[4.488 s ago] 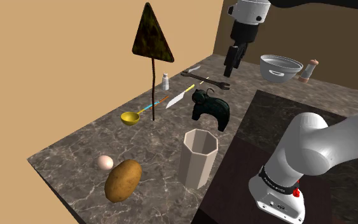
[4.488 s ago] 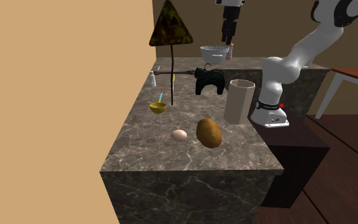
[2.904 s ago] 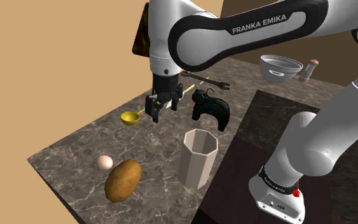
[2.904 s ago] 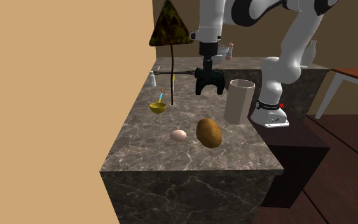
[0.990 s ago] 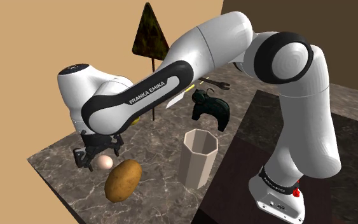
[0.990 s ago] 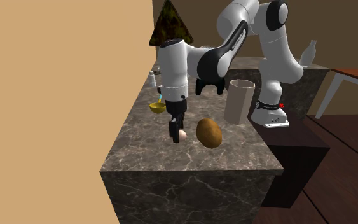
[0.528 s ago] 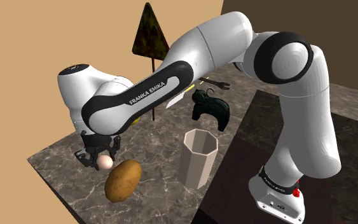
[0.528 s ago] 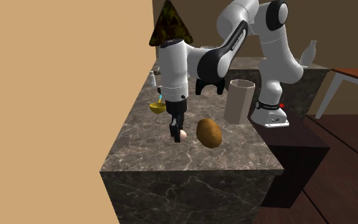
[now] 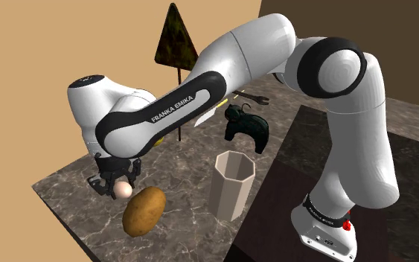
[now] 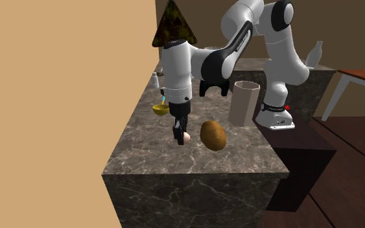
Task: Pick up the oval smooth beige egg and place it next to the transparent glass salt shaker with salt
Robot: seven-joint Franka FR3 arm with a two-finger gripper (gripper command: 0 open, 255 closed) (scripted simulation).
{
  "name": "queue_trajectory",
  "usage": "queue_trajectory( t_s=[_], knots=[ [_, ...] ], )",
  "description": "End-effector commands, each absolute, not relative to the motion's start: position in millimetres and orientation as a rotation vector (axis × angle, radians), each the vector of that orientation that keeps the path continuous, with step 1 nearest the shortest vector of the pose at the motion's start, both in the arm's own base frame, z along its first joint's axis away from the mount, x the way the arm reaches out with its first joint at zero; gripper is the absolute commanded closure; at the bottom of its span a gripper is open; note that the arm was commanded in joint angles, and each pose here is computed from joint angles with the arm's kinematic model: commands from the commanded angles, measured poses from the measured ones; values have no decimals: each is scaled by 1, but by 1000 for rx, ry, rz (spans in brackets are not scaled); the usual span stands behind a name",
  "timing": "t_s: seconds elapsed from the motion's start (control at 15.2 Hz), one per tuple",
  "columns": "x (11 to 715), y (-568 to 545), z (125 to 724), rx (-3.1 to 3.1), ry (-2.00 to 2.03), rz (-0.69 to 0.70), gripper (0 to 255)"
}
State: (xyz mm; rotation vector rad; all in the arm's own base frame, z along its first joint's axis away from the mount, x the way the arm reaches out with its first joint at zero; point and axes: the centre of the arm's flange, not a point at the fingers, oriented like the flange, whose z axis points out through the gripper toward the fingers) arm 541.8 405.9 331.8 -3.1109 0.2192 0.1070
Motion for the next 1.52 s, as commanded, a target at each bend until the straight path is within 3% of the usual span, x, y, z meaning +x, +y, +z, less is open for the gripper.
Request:
queue_trajectory(
  t_s=[0.0,1.45],
  knots=[
    [542,406,337,-3111,219,107,255],
    [542,406,453,-3111,219,107,255]
  ],
)
